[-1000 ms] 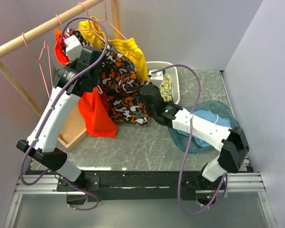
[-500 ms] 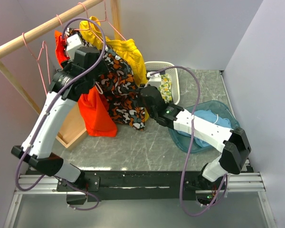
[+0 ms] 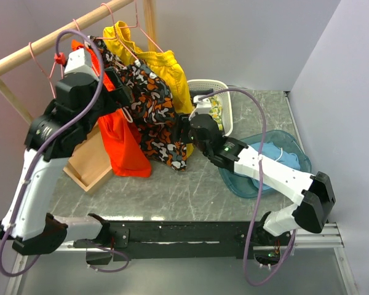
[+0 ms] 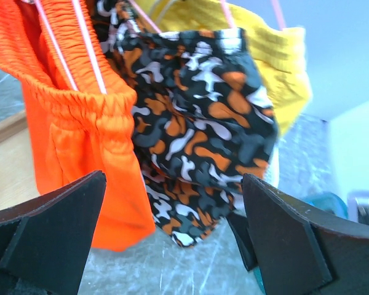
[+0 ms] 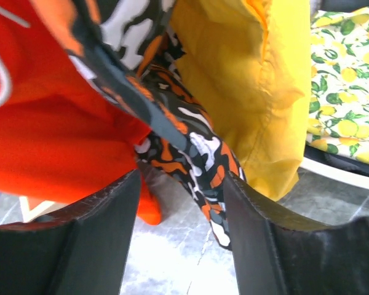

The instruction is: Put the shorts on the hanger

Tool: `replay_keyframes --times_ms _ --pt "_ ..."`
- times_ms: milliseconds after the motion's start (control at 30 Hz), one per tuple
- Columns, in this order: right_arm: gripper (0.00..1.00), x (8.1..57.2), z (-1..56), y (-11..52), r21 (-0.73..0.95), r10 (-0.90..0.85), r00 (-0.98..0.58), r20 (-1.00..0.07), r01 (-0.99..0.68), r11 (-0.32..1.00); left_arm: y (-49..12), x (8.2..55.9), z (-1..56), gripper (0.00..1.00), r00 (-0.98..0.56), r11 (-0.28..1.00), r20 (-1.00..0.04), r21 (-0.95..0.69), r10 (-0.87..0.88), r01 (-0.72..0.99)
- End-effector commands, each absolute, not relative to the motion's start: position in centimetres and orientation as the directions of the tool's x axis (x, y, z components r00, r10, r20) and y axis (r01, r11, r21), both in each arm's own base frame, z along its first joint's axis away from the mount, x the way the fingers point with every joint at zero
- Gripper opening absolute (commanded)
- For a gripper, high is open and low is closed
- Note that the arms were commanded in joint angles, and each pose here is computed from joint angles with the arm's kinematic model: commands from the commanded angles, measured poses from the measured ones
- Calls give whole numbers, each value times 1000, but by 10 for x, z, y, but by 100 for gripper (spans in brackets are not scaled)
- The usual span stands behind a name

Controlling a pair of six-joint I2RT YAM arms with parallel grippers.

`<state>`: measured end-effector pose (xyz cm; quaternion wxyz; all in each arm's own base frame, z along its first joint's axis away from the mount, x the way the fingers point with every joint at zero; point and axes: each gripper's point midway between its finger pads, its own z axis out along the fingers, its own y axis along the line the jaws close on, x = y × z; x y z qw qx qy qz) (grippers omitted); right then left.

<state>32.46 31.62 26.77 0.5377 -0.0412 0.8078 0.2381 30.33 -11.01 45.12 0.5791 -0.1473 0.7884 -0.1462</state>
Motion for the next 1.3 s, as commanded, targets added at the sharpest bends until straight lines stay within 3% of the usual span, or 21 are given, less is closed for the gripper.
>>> replay_keyframes --times_ms 0,300,467,600,900,1267 --pt "68 311 299 309 385 238 -393 -888 -356 851 -120 282 470 96 -280 911 -886 -406 -370 78" --pt "86 285 327 264 452 352 -330 -876 -311 836 -192 263 451 97 -333 923 -903 -343 -273 176" --pt "100 271 309 224 515 446 -304 -842 -202 833 -240 253 391 97 -416 912 -885 -330 -209 243" --pt "100 256 290 197 551 494 -304 -814 -139 823 -266 238 316 96 -499 899 -849 -344 -174 272" --pt "100 236 222 182 583 521 -407 -751 -37 812 -277 220 214 97 -552 909 -815 -352 -179 224" --pt "100 230 201 170 539 495 -444 -747 33 842 -279 206 213 96 -541 848 -819 -417 -193 327"
